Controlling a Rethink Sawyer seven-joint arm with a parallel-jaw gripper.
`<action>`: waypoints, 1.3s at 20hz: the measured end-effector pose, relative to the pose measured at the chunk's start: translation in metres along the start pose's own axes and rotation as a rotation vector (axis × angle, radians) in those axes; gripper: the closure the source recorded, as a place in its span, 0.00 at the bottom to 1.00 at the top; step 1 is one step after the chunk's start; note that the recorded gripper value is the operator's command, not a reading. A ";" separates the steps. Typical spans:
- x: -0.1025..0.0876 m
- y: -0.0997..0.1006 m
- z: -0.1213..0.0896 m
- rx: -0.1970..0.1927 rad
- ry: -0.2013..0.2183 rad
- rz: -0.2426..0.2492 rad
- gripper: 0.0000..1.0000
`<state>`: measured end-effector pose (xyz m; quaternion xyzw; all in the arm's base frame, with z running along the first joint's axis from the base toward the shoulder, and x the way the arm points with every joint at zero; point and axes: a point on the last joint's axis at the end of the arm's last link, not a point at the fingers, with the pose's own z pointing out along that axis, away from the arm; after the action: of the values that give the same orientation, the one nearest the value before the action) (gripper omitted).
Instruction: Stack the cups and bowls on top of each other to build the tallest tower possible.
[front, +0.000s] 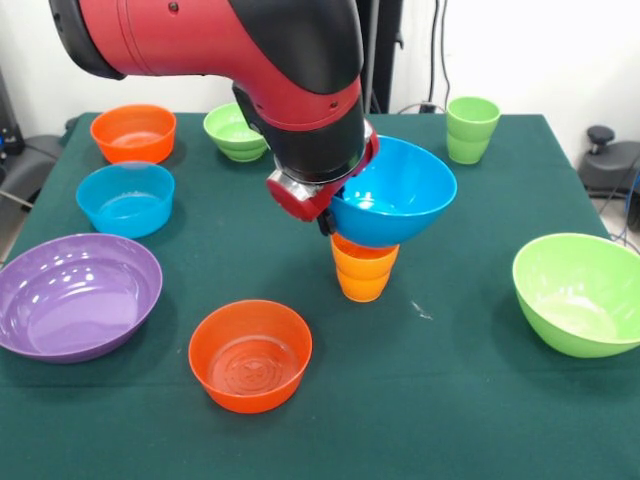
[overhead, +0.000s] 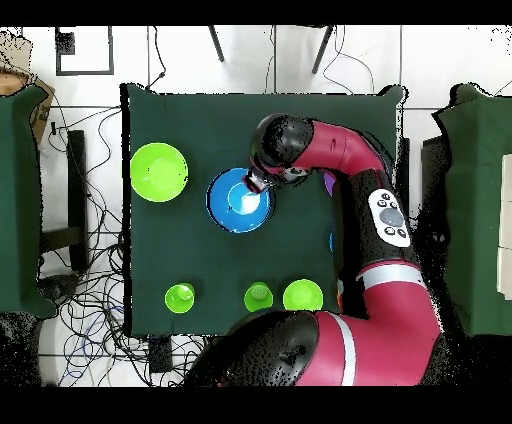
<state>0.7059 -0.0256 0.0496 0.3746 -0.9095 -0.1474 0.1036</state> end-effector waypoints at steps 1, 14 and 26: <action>0.000 0.000 0.000 -0.002 0.000 0.001 1.00; 0.009 -0.004 0.005 0.012 0.000 0.023 1.00; 0.010 -0.005 0.009 0.033 -0.014 0.025 1.00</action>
<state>0.6998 -0.0348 0.0405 0.3638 -0.9172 -0.1336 0.0929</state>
